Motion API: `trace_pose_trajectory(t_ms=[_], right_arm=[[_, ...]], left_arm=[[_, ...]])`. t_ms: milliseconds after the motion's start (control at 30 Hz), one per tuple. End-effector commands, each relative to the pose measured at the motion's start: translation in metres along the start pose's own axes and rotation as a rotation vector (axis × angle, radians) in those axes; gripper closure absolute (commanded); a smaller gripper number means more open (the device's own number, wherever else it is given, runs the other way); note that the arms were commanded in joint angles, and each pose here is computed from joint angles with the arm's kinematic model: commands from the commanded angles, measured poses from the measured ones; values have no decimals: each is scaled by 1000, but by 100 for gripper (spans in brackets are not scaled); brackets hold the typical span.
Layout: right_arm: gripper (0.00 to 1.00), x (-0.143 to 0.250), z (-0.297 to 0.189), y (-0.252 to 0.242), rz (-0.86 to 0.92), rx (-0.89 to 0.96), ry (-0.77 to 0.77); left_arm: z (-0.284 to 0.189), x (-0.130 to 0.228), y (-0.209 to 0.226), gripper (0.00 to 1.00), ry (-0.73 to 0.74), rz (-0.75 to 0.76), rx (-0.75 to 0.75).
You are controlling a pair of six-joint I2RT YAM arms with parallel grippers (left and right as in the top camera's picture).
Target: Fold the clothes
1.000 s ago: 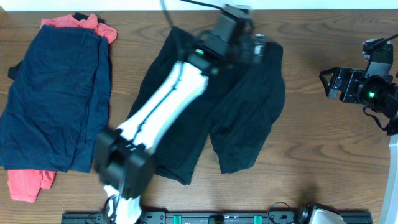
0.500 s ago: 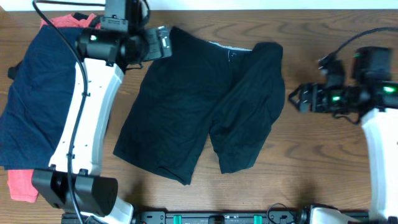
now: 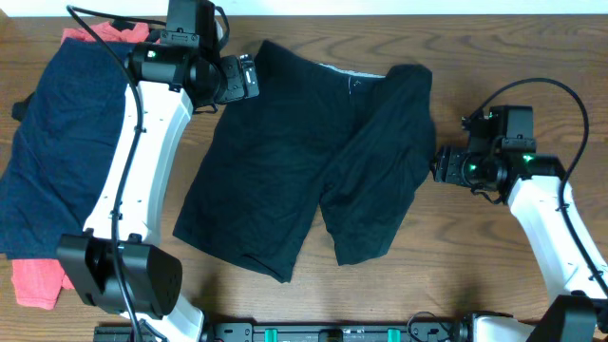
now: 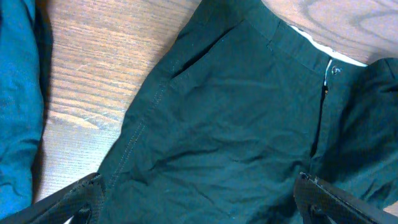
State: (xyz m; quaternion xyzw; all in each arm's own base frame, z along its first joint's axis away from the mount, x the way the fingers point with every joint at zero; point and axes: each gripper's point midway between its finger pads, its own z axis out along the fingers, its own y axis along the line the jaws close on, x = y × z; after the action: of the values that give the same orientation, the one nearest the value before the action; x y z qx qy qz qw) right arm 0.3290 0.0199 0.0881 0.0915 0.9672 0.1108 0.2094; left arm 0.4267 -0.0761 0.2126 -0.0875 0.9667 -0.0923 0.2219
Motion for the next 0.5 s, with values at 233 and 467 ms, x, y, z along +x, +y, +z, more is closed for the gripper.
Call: trace_pose_trajectory(t_ms=[233,467], right_arm=[[54,6,45,-17,130,47,-63],[55,5,69,1,96,-20,-50]], left_arm=[[10,4,4,2,22,18,-17],[10,6,5,2,34,16,-20]])
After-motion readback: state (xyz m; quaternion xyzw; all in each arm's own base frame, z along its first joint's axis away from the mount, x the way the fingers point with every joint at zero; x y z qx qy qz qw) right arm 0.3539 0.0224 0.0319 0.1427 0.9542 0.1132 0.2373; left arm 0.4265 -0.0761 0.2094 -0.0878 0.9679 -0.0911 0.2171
